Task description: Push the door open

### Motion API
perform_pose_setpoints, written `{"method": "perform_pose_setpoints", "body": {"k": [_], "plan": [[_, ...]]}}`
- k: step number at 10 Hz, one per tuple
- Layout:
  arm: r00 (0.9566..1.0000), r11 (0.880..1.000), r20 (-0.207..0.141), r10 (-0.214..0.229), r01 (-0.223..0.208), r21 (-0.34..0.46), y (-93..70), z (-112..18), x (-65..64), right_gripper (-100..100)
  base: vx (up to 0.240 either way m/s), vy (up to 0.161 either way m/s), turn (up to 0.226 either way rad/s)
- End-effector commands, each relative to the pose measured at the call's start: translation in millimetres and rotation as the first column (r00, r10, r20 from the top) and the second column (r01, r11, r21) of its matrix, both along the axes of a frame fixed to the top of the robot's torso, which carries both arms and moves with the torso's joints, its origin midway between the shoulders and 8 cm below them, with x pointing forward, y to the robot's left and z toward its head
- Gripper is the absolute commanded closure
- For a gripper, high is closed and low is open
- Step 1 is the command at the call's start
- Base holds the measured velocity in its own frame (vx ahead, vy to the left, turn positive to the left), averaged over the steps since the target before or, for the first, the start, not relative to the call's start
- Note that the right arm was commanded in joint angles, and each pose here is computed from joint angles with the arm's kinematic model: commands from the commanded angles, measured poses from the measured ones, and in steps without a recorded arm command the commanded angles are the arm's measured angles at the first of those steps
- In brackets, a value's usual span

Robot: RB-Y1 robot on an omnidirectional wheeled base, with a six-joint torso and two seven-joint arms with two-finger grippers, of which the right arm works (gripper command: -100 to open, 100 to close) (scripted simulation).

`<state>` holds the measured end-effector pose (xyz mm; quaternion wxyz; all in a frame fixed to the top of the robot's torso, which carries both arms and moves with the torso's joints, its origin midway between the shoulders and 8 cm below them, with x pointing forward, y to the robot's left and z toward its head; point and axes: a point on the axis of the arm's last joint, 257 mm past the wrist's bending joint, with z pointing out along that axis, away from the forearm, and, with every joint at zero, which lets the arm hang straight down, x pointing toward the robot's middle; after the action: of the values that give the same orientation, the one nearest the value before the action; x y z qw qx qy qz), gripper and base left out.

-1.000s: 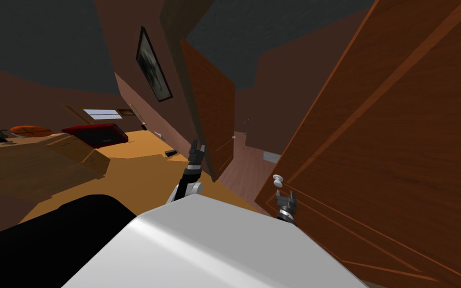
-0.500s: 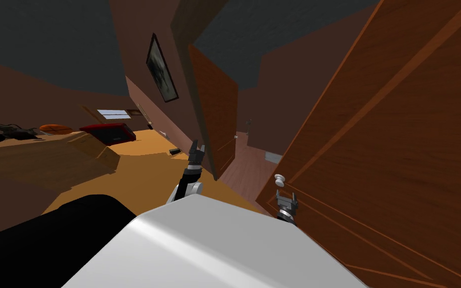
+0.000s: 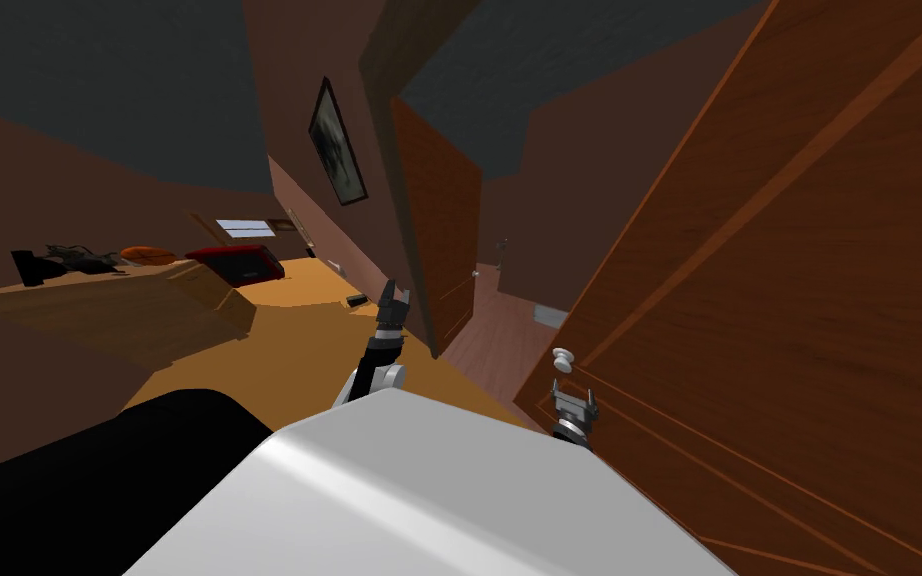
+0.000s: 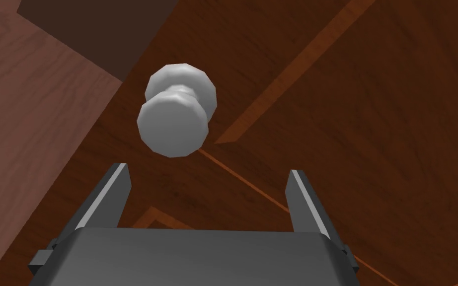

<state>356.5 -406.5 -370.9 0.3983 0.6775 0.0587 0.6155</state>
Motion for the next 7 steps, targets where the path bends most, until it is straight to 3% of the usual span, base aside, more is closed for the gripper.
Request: {"method": "perform_pose_setpoints", "body": {"k": [1,3,6,7], "plan": [[0.9998,0.999,0.019,-0.004,0.003,0.043,-1.0,-1.1,-0.4,-100,-0.044,0.007,0.042],[0.9991,0.996,0.04,-0.012,0.008,0.094,-2.0,-2.6,-1.1,-100,-0.036,0.008,0.041],[0.9961,0.981,0.082,-0.032,0.016,0.194,-3.8,-5.8,-2.6,-100,-0.041,0.007,0.069],[0.994,0.971,0.1,-0.043,0.018,0.239,-4.4,-7.3,-3.3,-100,-0.033,0.009,0.055]]}}
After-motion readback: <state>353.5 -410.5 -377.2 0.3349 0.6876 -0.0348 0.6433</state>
